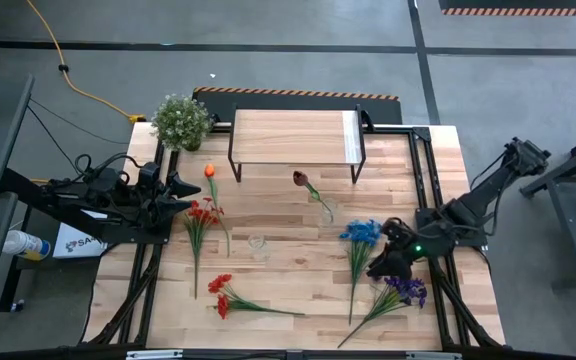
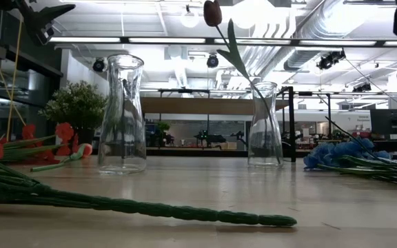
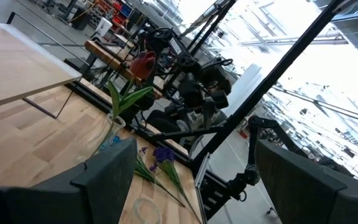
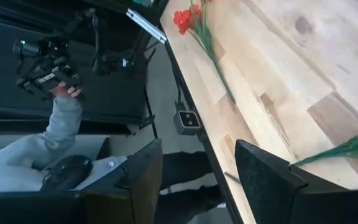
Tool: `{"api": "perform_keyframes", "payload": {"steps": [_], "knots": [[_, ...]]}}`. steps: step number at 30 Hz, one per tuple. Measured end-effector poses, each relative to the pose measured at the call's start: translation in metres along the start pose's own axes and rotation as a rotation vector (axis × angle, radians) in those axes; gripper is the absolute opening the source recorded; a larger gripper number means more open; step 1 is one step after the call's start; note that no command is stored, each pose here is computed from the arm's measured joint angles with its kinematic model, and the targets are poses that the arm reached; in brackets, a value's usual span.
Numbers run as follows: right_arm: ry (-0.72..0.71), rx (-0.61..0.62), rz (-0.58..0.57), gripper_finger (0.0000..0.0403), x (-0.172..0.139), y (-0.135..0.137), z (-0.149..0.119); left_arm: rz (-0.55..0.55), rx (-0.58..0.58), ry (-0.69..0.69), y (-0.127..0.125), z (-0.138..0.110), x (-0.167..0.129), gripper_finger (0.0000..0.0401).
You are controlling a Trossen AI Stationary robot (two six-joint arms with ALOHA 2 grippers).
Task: Pick and place flowers into a vace then onto a shelf
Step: Put the blue flower into the right transparent vase
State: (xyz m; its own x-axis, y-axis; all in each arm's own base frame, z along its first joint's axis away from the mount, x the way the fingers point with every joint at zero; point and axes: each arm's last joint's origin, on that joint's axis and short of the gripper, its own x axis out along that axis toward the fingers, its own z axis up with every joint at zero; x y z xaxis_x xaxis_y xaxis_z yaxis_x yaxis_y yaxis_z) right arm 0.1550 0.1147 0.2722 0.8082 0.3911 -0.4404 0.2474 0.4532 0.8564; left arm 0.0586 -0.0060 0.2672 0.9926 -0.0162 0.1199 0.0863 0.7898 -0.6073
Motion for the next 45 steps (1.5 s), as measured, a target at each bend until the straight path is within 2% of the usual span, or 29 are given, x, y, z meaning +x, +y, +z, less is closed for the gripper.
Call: {"api": "perform_keyframes", "payload": {"steps": [8,18,23,32,40,45], "knots": [[-0.079,-0.061,-0.040,0.0193,-0.017,0.023,0.003,0.000,-0.001,0.000,0.000,0.000,0.000,0.0358],[-0.105,-0.128,-0.264,0.0193,-0.068,0.069,0.027,0.005,0.001,0.007,0.000,-0.001,0.000,0.0358],[-0.085,-0.124,-0.358,0.0193,-0.078,0.090,0.033,0.029,0.008,0.039,0.003,-0.004,0.000,0.0358],[0.000,-0.036,-0.549,0.0193,-0.067,0.109,0.032,0.048,-0.009,0.064,0.005,-0.006,0.000,0.0358],[0.045,0.111,-0.633,0.0193,-0.046,0.110,0.024,0.050,-0.008,0.066,0.005,-0.006,0.000,0.0358],[0.066,0.162,-0.685,0.0193,-0.029,0.109,0.019,0.063,-0.005,0.083,0.006,-0.008,0.000,0.0358]]}}
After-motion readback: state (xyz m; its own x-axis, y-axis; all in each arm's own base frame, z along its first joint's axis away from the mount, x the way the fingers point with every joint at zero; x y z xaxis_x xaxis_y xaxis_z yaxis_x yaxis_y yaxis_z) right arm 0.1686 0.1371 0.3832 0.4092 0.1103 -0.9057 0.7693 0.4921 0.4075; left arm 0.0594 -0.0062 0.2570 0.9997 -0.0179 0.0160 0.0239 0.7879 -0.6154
